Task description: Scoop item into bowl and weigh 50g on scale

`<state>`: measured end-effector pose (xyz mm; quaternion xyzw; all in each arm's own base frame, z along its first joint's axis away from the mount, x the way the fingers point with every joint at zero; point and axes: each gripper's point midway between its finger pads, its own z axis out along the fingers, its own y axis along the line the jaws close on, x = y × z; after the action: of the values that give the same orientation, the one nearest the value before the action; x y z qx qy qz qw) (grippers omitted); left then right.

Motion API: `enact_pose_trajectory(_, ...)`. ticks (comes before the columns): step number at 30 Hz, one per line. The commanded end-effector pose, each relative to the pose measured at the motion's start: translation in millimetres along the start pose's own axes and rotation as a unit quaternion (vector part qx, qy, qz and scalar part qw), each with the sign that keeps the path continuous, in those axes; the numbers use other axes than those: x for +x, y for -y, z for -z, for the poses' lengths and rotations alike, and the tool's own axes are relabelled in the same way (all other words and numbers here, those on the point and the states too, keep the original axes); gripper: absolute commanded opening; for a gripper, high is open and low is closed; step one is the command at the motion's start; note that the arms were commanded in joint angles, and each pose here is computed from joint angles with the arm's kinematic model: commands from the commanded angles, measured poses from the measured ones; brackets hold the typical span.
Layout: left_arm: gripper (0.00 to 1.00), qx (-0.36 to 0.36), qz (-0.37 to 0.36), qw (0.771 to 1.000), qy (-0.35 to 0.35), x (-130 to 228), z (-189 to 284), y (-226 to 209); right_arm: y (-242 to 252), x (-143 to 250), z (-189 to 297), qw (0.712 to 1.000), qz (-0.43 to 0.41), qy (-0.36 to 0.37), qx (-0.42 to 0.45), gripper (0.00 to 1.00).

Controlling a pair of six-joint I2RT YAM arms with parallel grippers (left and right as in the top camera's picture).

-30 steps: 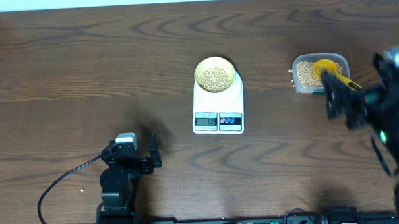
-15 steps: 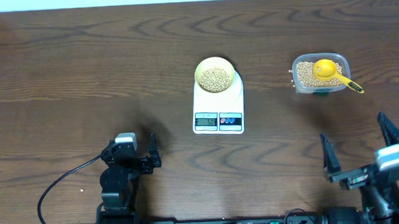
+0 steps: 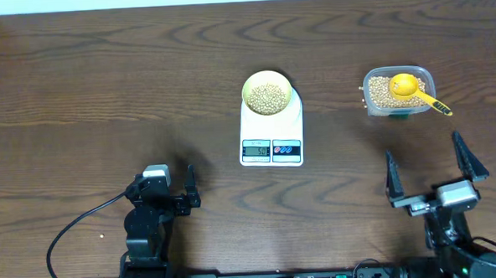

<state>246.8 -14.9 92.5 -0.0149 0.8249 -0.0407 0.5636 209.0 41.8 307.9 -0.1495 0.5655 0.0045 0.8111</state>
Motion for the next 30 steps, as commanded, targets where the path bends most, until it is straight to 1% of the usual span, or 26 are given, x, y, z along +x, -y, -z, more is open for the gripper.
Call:
enact_pose_trajectory(1, 0.98, -0.021, 0.005, 0.999, -0.028, 17.5, -0.9, -8.4, 3.0, 26.8, -1.4, 0.999, -0.021, 0.010, 0.023, 0.99)
enact_pose_trajectory(3, 0.98, -0.021, 0.005, 0.999, -0.028, 17.5, -0.9, -8.4, 3.2, 33.7, 0.5, 0.998, -0.027, 0.043, 0.032, 0.99)
enact_pose_trajectory(8, 0.98, -0.021, 0.005, 0.999, -0.028, 17.5, -0.9, -8.4, 9.2, 54.9, 0.4, 0.996, -0.076, 0.006, 0.055, 0.99)
enact_pose_trajectory(12, 0.98, -0.021, 0.005, 0.999, -0.028, 17.5, -0.9, -8.4, 0.2, 102.9, 4.1, 0.988, -0.111, -0.091, 0.048, 0.99)
enact_pose_trajectory(15, 0.98, -0.021, 0.005, 0.999, -0.028, 17.5, -0.9, -8.4, -10.8, 148.0, 16.9, 0.973, -0.129, -0.187, 0.040, 0.99)
enact_pose_trajectory(16, 0.98, -0.021, 0.005, 0.999, -0.028, 17.5, -0.9, -8.4, -10.7, 152.1, 18.7, 0.971, -0.130, -0.196, 0.043, 0.99)
enact_pose_trajectory(30, 0.98, -0.021, 0.005, 0.999, -0.028, 17.5, -0.9, -8.4, -13.8, 151.5, 18.2, 0.971, -0.131, -0.195, 0.036, 0.99)
